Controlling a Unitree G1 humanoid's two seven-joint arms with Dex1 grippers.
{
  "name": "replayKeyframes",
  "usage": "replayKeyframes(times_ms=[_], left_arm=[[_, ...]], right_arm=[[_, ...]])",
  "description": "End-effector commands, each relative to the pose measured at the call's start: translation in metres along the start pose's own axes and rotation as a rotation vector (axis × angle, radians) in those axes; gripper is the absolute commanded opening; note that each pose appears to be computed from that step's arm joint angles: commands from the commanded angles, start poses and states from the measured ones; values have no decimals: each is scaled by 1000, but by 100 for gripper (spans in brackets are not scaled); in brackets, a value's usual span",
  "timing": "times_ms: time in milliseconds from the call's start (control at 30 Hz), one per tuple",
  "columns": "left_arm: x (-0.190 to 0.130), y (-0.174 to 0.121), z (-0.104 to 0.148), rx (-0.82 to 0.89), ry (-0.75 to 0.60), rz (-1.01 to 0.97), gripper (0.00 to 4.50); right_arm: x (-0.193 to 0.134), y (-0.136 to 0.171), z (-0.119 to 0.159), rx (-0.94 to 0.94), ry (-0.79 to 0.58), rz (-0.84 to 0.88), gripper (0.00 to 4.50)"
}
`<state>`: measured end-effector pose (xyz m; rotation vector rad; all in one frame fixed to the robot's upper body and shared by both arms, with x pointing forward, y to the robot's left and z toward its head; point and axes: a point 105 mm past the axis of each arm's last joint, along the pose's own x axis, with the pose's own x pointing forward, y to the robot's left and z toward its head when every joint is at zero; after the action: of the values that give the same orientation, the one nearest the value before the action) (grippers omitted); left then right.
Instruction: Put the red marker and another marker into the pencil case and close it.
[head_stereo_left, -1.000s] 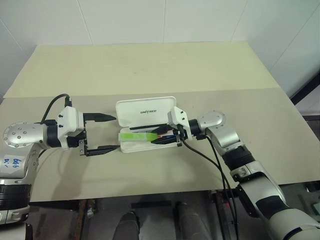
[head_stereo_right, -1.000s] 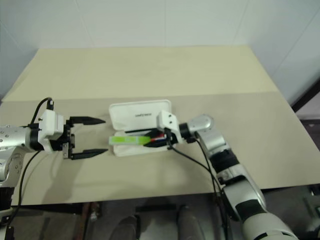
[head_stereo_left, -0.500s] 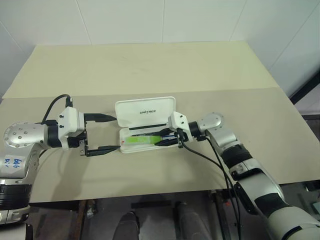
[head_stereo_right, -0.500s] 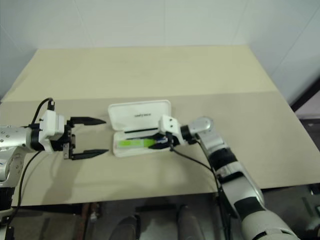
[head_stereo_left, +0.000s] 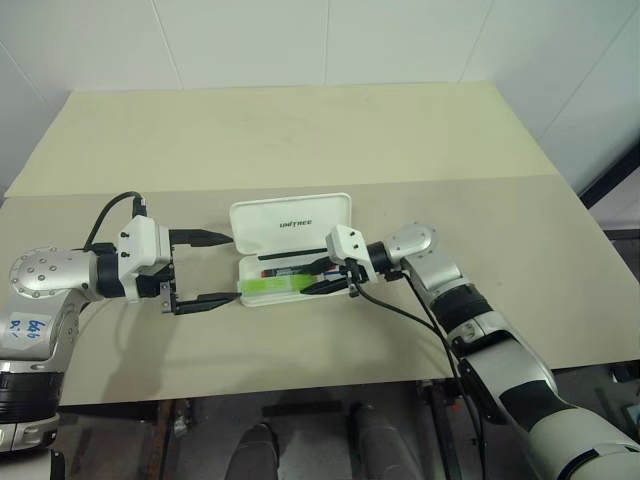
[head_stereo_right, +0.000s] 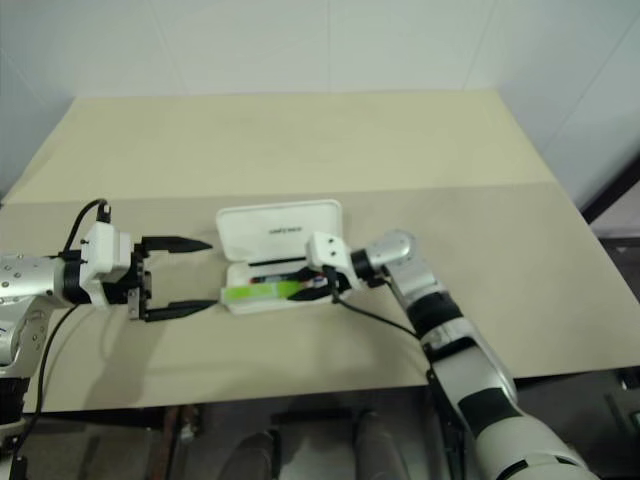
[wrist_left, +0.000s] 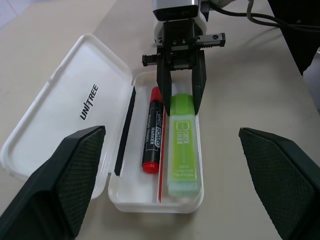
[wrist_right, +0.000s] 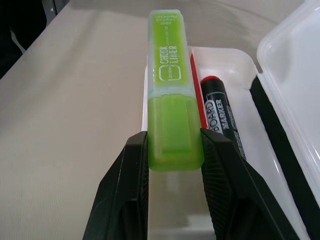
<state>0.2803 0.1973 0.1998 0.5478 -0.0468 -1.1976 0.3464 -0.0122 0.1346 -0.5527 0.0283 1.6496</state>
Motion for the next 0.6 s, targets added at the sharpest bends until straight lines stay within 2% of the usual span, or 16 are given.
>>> replayKeyframes(times_ms=[33,67,367,500,600], left_arm=[[-1,1,10,42,-12,10,450],[-1,1,11,43,-12,10,450],[0,1,12,45,-15,10,450],[0,2,11,44,-14,9,450],[1,1,12,44,-17,8,450]], right_arm=[[-1,-4,10,-42,-17,-2,185],[-1,-5,11,-42,-21,-5,204],[-3,-7,10,-55,-14,-22,204],[-12,-7,22,-43,-53,-16,204],[-21,-8,31,-60,-68,-30,258]])
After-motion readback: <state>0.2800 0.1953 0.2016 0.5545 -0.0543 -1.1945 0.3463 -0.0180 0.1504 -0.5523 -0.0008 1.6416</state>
